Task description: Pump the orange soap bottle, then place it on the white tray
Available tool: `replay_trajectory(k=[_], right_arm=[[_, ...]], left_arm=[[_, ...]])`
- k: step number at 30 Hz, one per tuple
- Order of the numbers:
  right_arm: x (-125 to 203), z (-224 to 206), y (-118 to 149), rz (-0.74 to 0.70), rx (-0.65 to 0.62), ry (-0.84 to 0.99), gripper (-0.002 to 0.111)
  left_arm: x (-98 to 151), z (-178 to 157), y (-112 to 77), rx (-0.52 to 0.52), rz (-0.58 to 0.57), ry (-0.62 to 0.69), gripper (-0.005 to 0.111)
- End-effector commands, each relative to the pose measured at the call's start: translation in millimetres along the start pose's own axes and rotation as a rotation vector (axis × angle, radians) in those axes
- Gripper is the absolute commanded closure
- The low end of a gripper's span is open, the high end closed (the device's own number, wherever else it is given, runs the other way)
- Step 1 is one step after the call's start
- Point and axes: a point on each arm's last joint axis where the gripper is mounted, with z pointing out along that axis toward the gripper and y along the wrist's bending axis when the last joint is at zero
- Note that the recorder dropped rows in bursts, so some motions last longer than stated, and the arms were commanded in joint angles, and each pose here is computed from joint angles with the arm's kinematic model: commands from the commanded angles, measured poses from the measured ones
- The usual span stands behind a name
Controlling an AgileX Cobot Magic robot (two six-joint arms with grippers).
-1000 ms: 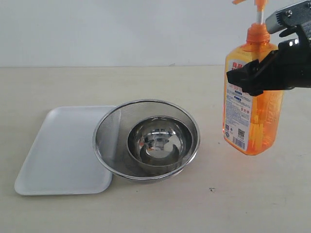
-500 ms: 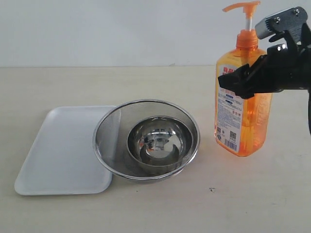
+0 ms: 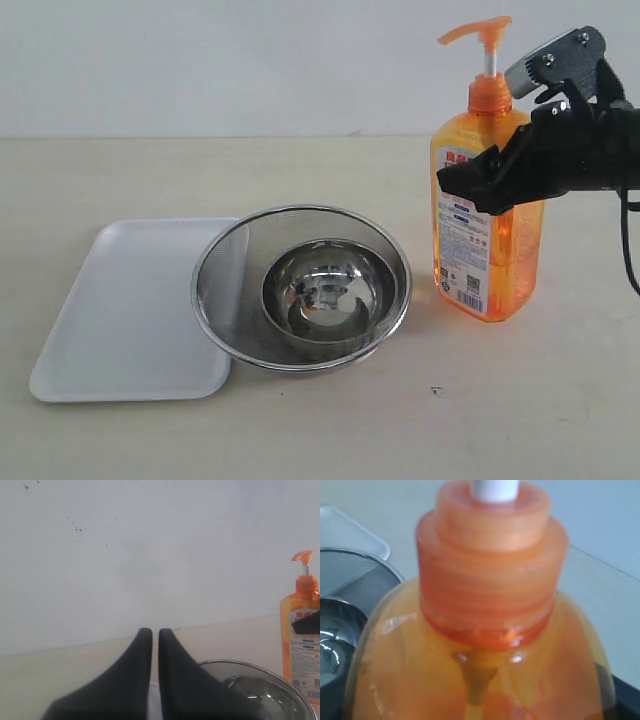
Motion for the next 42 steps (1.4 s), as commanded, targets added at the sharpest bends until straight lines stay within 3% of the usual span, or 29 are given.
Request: replay_trajectory(k=[1, 5, 11, 16, 42], right_arm=[[-11, -4, 0, -0.003, -0.009, -0.058, 0.108], [-12, -3, 3, -0.018, -0.023, -0.056, 0.108], [-12, 8, 25, -0.214, -0.039, 0.047, 0.108], [-22, 19, 44, -0.323, 0.023, 0.093, 0.108], [-24, 20, 45, -0.361, 0.050, 0.105, 0.108]], left_arm=[[2, 0, -0.5, 0.005, -0.009, 0.005, 0.102], [2, 0, -0.5, 0.005, -0.009, 0.005, 0.102], [2, 0, -0.5, 0.005, -0.009, 0.005, 0.102], [2, 0, -1.0, 0.010, -0.009, 0.007, 0.102], [3, 0, -2.6, 0.028, -0.014, 0.015, 0.102]])
